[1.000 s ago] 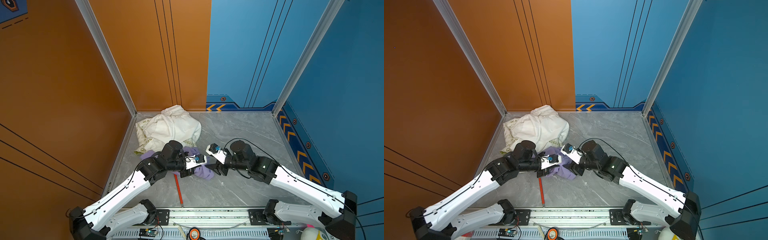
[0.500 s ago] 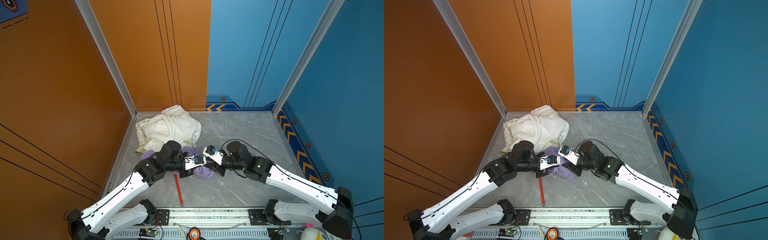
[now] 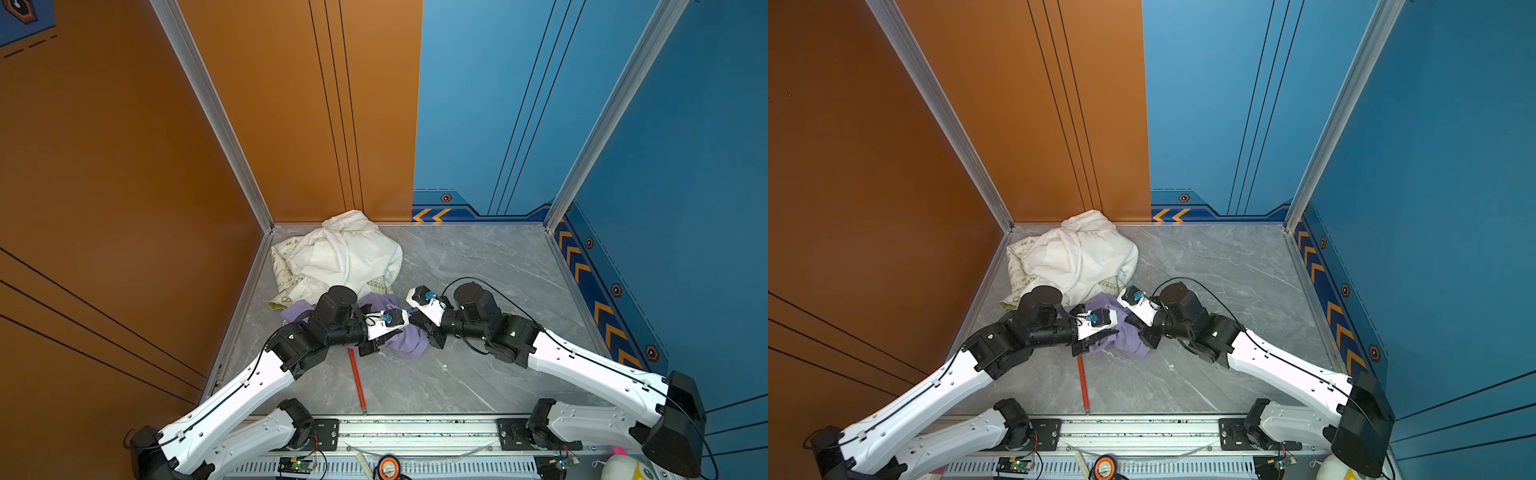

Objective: Pick out a specific cloth from the pile
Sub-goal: 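Grasp the lavender cloth with the right gripper beside the left gripper, then pull the lavender cloth away with the right gripper while the left gripper releases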

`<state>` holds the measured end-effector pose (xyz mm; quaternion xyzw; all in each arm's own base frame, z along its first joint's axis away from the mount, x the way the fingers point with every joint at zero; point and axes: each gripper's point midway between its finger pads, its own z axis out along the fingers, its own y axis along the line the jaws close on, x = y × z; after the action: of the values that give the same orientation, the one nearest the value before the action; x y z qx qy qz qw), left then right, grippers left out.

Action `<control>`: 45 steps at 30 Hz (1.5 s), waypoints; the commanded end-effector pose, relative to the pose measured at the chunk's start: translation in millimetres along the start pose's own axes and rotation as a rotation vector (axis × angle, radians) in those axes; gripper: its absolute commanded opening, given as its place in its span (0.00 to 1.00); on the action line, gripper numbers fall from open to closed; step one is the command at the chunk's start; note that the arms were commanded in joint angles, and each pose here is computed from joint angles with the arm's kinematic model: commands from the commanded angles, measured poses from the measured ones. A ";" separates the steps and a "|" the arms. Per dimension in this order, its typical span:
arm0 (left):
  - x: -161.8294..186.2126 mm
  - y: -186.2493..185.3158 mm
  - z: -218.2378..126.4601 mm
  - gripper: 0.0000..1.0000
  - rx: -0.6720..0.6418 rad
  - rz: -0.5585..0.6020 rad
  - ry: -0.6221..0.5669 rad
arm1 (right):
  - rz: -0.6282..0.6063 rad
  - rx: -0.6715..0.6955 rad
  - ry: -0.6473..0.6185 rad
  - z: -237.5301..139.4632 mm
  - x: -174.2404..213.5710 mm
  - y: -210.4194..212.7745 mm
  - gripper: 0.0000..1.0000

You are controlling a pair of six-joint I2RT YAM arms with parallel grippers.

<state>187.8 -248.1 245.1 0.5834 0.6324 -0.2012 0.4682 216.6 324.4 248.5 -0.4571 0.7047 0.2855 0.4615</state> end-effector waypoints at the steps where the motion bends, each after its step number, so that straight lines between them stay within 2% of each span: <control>1: -5.6 18.1 -4.8 0.42 -0.110 -0.029 -0.040 | 0.069 0.104 -0.173 -18.4 -38.7 -24.3 0.00; 3: -4.6 22.5 -7.4 0.47 -0.145 -0.042 -0.051 | 0.098 0.148 -0.236 -26.9 -52.0 -34.9 0.00; 7: -0.5 26.4 -12.3 0.63 -0.192 -0.053 -0.059 | 0.118 0.207 -0.318 -41.3 -76.0 -48.8 0.00; 9: 1.9 29.1 -15.8 0.75 -0.221 -0.059 -0.059 | 0.123 0.239 -0.352 -48.4 -88.5 -55.5 0.00; 11: 4.6 32.6 -19.6 0.95 -0.254 -0.067 -0.056 | 0.128 0.263 -0.395 -56.1 -102.5 -61.4 0.00; 12: 6.7 33.5 -20.9 0.99 -0.268 -0.069 -0.052 | 0.131 0.275 -0.421 -60.6 -110.7 -64.4 0.00; 25: 16.0 44.2 -38.0 0.98 -0.393 -0.065 -0.053 | 0.141 0.361 -0.666 -111.8 -201.6 -99.0 0.00; 32: 20.9 42.6 -38.3 0.98 -0.397 -0.063 -0.044 | 0.120 0.475 -0.801 -174.3 -240.7 -129.7 0.00; 38: 25.8 41.5 -37.7 0.98 -0.401 -0.062 -0.035 | 0.109 0.613 -0.852 -228.5 -250.5 -155.5 0.00; 41: 28.2 40.6 -36.2 0.98 -0.399 -0.063 -0.031 | 0.121 0.682 -0.825 -245.3 -244.8 -170.0 0.00; 45: 30.6 40.2 -34.5 0.98 -0.398 -0.069 -0.028 | 0.162 0.757 -0.743 -250.0 -222.6 -192.0 0.00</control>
<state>211.9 -197.9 245.7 0.4677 0.6709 -0.1023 0.5663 332.0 139.1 552.1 -0.0931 0.5727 0.1983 0.7900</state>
